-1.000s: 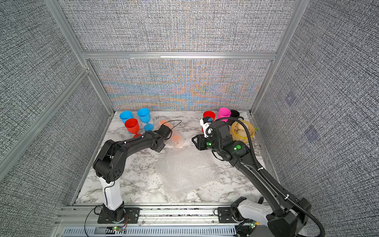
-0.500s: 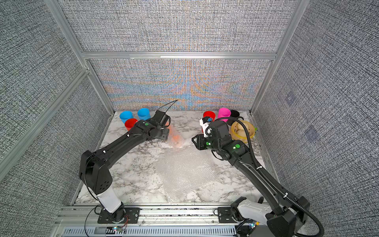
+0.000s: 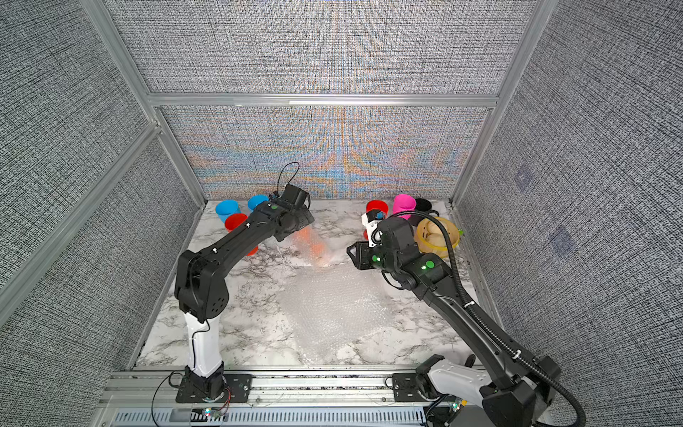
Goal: Unpack wine glasses from bubble wrap
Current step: Pick up the bubble wrap from the center of the board.
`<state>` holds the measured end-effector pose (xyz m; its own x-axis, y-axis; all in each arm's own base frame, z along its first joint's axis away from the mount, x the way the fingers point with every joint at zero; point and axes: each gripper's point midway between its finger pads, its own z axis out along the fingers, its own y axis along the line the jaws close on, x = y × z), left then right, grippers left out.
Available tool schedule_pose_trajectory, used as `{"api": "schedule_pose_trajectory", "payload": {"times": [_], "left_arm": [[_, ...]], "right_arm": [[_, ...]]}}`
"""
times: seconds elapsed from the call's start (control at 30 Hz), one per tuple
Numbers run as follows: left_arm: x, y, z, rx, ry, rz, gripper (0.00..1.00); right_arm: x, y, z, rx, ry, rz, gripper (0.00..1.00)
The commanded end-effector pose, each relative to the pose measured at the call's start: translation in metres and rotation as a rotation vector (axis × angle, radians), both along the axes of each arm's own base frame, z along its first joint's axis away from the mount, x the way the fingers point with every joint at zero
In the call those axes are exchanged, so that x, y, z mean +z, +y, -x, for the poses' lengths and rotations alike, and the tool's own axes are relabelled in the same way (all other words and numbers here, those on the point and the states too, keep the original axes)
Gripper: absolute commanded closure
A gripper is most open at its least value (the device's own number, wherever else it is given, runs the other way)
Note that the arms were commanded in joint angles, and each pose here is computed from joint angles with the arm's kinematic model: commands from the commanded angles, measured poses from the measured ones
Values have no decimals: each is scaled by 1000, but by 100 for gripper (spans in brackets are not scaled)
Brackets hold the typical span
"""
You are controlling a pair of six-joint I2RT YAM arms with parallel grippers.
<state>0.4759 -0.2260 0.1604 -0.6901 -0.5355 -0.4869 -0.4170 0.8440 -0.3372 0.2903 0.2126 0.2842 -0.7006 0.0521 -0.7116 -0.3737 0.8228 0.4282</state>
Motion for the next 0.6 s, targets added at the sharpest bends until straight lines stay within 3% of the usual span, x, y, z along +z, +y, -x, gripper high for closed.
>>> {"api": "schedule_pose_trajectory", "payload": {"times": [0.0,0.4,0.57], "left_arm": [[-16,13,-5,123,68,44,0],[-62,10,-35,130,159,69,0],[-79,18,-44,126,163,29,0]], "right_arm": [[2,-2,-1,-8,-12,9,61],[-8,-5,-8,-24,-12,42,61],[-10,-6,-10,-27,-11,45,61]]}}
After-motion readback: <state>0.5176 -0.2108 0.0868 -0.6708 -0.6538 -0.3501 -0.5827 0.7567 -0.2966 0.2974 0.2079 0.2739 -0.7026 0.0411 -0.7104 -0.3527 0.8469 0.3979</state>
